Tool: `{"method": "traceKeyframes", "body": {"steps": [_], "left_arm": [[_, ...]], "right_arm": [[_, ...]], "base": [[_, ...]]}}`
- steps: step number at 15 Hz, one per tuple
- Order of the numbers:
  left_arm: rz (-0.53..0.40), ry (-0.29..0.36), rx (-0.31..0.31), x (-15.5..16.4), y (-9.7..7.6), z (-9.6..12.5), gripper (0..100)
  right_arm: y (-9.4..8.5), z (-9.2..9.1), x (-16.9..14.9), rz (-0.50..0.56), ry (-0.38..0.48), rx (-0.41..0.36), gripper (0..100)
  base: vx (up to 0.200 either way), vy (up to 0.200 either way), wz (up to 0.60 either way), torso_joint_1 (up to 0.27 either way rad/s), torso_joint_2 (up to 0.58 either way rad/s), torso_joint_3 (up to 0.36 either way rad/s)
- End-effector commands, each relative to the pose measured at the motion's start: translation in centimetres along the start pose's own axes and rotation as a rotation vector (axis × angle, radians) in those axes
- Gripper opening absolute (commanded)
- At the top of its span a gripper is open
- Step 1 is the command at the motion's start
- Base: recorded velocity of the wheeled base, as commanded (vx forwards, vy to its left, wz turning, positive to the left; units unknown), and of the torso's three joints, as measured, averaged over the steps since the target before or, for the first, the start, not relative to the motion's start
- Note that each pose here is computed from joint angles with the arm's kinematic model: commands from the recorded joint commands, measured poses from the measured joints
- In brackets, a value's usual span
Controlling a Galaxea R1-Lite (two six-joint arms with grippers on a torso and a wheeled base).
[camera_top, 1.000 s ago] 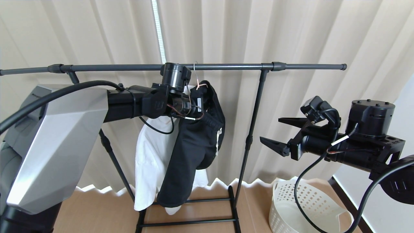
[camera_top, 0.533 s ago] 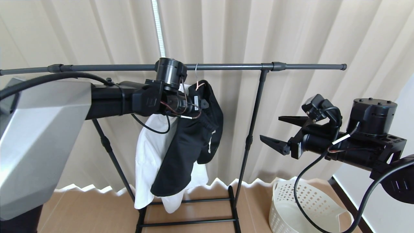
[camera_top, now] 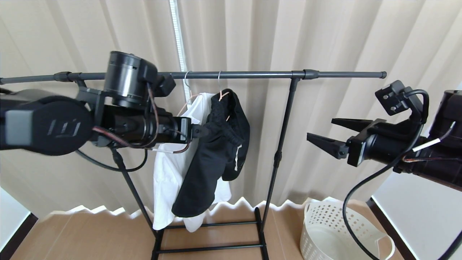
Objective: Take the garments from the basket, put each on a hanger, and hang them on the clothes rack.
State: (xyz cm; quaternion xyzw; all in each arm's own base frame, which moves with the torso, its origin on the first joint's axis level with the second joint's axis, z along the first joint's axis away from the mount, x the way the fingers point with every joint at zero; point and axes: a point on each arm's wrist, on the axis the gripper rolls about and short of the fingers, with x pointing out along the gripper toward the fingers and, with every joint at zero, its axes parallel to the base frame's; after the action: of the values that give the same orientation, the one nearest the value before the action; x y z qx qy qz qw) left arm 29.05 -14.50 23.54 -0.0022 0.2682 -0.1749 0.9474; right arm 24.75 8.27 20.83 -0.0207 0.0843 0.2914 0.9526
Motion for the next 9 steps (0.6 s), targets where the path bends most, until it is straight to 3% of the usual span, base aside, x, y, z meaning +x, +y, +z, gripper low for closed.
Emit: {"method": "traceKeyframes", "body": {"steps": [1,3,9], "left_arm": [[-0.025,-0.084,0.068,-8.1,1.1,-3.4,100],[-0.028,-0.079,0.074,-10.4,1.6,-6.0,100],[-0.036,-0.151,0.067,-17.6,3.2,-13.9,100]], "right_arm": [[0.7,1.0,-3.1,-0.102,0.01,0.003,100],[1.4,0.0,-5.6,-0.138,0.054,0.012,100],[4.5,-4.0,-15.5,-0.159,0.031,0.006,100]], "base": [[0.0,0.0,0.0,0.0,0.0,0.0],[0.0,0.0,0.0,0.0,0.0,0.0],[0.0,0.0,0.0,0.0,0.0,0.0]]}}
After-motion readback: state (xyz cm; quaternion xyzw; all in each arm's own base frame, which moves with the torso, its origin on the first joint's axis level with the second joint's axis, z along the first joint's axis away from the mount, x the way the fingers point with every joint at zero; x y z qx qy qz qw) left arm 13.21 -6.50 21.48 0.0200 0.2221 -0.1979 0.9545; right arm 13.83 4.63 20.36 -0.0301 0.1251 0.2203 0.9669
